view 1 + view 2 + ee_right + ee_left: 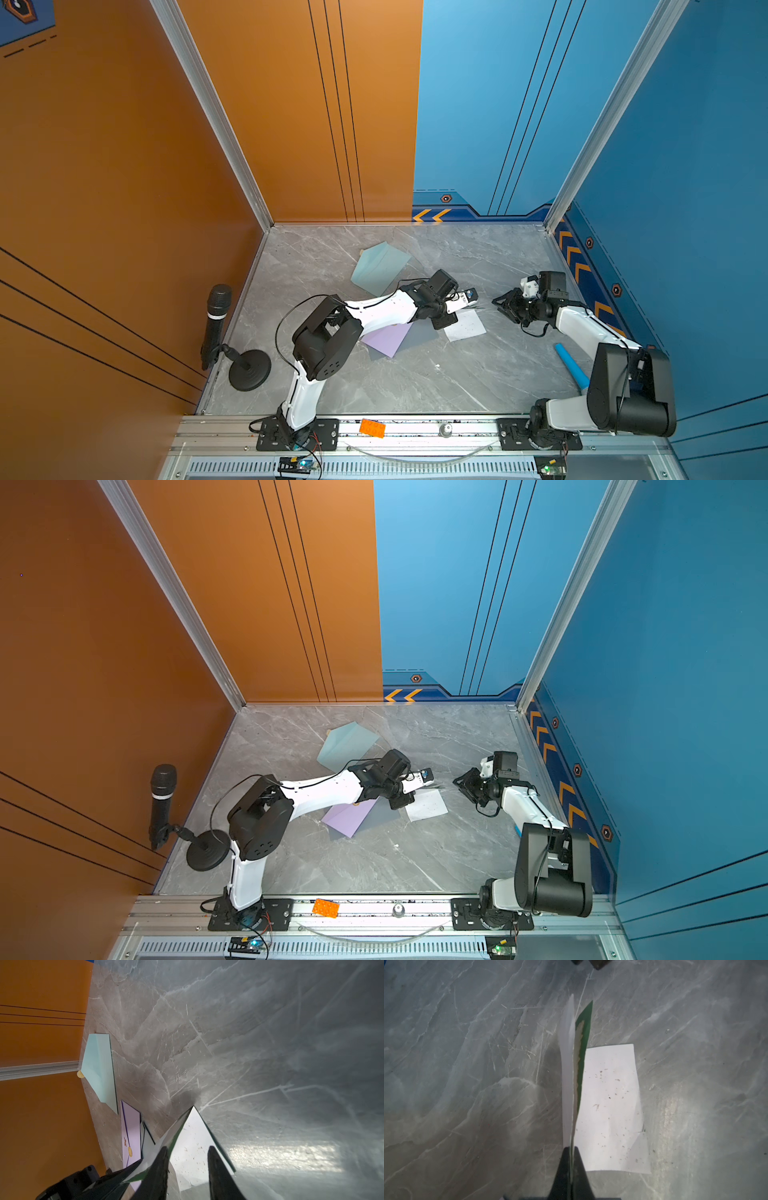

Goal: Fold the letter paper in half and place it into the envelope
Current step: Fold the letter paper at the center of the board.

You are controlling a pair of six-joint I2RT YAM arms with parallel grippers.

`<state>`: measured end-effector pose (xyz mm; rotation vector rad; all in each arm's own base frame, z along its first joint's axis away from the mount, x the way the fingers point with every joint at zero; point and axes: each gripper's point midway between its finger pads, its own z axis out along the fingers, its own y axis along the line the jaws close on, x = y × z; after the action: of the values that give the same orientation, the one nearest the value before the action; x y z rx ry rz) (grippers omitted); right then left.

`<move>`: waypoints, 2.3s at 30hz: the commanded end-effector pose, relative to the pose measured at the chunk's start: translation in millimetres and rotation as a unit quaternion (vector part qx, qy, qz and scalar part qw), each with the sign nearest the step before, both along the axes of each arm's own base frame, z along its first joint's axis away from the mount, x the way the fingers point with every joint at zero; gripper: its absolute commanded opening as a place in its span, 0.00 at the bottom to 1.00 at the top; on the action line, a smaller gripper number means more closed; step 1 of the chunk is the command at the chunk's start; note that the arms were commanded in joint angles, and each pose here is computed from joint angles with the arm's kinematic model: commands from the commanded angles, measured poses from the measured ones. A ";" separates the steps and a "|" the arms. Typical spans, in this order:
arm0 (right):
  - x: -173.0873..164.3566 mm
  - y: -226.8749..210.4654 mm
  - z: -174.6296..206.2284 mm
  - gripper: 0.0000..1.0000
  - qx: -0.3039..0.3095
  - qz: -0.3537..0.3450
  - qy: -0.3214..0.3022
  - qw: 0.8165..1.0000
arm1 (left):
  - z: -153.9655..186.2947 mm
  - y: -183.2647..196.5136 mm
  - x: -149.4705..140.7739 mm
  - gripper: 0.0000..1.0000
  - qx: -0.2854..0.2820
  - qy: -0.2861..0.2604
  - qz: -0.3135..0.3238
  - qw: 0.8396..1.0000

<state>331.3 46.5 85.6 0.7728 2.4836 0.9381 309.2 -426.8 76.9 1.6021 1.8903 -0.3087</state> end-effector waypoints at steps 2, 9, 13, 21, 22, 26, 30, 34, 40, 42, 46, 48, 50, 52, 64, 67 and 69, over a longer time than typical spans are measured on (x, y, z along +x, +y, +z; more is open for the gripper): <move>-12.0 7.5 5.9 0.34 0.021 0.035 0.019 0.999 | -24.1 2.7 -5.6 0.00 0.060 -0.052 -0.040 0.996; -9.5 11.7 13.7 0.33 0.024 0.066 0.023 0.997 | -40.3 -3.9 -15.0 0.00 0.089 -0.095 -0.071 0.989; 0.1 11.7 20.8 0.33 0.026 0.073 0.020 0.997 | -50.7 -5.4 -21.0 0.00 0.114 -0.114 -0.085 0.983; 20.4 36.1 15.6 0.26 0.027 0.138 0.046 0.989 | -63.2 -9.2 -28.9 0.00 0.134 -0.141 -0.122 0.973; 21.2 40.8 10.2 0.25 0.016 0.148 0.055 0.987 | -64.0 -9.4 -28.8 0.00 0.135 -0.143 -0.125 0.972; 21.9 68.1 -8.9 0.24 0.006 0.191 0.080 0.978 | -68.2 -9.1 -30.4 0.00 0.137 -0.145 -0.133 0.971; 22.7 93.9 -29.7 0.24 0.002 0.211 0.096 0.973 | -70.4 -8.5 -34.4 0.00 0.138 -0.145 -0.138 0.970; 20.0 112.4 -46.2 0.23 -0.010 0.226 0.110 0.968 | -71.1 -7.8 -35.5 0.00 0.140 -0.146 -0.138 0.970; 13.4 112.9 -63.9 0.21 -0.023 0.220 0.129 0.967 | -70.3 -7.0 -36.4 0.00 0.133 -0.135 -0.124 0.974; 10.4 108.6 -70.5 0.21 -0.029 0.218 0.137 0.966 | -71.2 -5.4 -36.3 0.00 0.132 -0.129 -0.116 0.976; 0.4 98.5 -83.1 0.21 -0.037 0.214 0.157 0.964 | -72.5 -1.8 -35.4 0.00 0.133 -0.126 -0.104 0.978; -4.4 92.0 -86.8 0.21 -0.038 0.210 0.166 0.963 | -71.7 -0.1 -34.5 0.00 0.130 -0.123 -0.098 0.979; -6.6 82.8 -88.5 0.22 -0.049 0.202 0.172 0.963 | -71.7 1.6 -34.6 0.00 0.129 -0.121 -0.094 0.980; -8.7 71.8 -89.1 0.22 -0.063 0.195 0.177 0.963 | -70.4 2.4 -34.2 0.00 0.129 -0.120 -0.091 0.980; -29.6 12.4 -73.7 0.24 -0.082 0.143 0.185 0.969 | -73.1 7.1 -31.1 0.00 0.129 -0.109 -0.074 0.983; -35.1 -0.4 -68.7 0.24 -0.086 0.124 0.181 0.972 | -72.4 9.3 -30.8 0.00 0.129 -0.105 -0.066 0.984; -37.6 -9.1 -64.7 0.24 -0.091 0.112 0.179 0.973 | -72.1 11.6 -31.5 0.00 0.129 -0.103 -0.061 0.984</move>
<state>313.3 53.8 22.9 0.6275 2.9232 0.7811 288.5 -443.5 27.4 1.7916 1.6235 0.0147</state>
